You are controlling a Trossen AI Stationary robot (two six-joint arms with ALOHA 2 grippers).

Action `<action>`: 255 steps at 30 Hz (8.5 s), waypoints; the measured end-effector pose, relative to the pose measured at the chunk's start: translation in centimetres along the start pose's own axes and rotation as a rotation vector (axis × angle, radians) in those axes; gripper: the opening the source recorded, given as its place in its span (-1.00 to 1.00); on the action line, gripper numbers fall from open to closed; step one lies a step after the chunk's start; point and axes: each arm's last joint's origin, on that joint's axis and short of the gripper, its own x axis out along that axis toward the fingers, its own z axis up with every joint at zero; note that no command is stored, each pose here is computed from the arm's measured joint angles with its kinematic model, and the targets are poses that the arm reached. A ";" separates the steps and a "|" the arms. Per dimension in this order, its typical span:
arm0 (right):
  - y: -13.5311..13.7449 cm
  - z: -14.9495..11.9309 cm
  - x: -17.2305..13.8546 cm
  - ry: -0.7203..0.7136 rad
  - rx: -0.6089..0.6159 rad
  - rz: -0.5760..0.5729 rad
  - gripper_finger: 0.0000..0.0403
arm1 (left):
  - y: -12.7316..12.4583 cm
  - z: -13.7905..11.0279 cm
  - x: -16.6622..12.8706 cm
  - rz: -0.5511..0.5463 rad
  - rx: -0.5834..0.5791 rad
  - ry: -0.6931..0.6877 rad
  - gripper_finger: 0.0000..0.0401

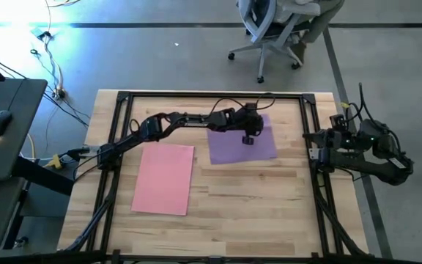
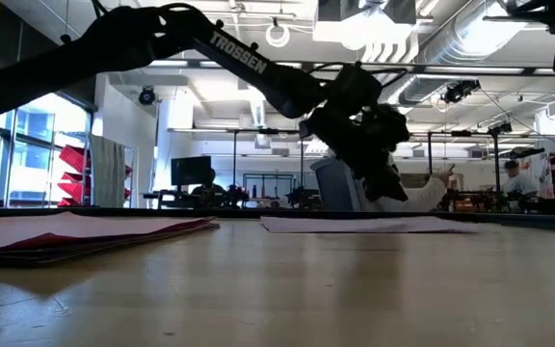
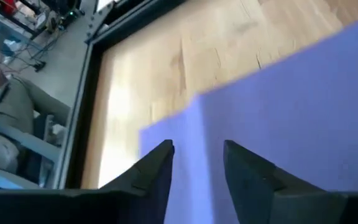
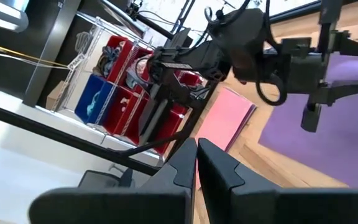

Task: Organize paper
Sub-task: Move the violet paper from left middle to top right table, then move the pink paper form middle left to right middle table

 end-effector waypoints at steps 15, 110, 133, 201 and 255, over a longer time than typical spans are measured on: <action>-0.2 0.1 0.0 -0.038 -0.052 -0.038 -1.00 | -5.7 0.1 -1.3 -0.176 -0.216 0.412 -0.78; 2.0 1.0 27.7 0.458 -0.340 0.038 -0.64 | -10.9 -0.3 -41.0 0.055 -1.144 0.841 -0.78; -6.0 -1.2 49.1 0.958 -0.326 -0.468 -0.26 | -20.4 -15.3 -35.4 -0.243 -1.187 0.648 -0.79; 1.5 -6.6 45.5 1.053 -0.734 -0.556 -1.00 | -15.1 -9.0 -38.8 0.002 -0.738 0.606 -1.00; 1.3 -12.8 50.4 1.047 -0.960 -0.471 -1.00 | -21.2 -11.7 -38.5 -0.266 -1.220 0.723 -1.00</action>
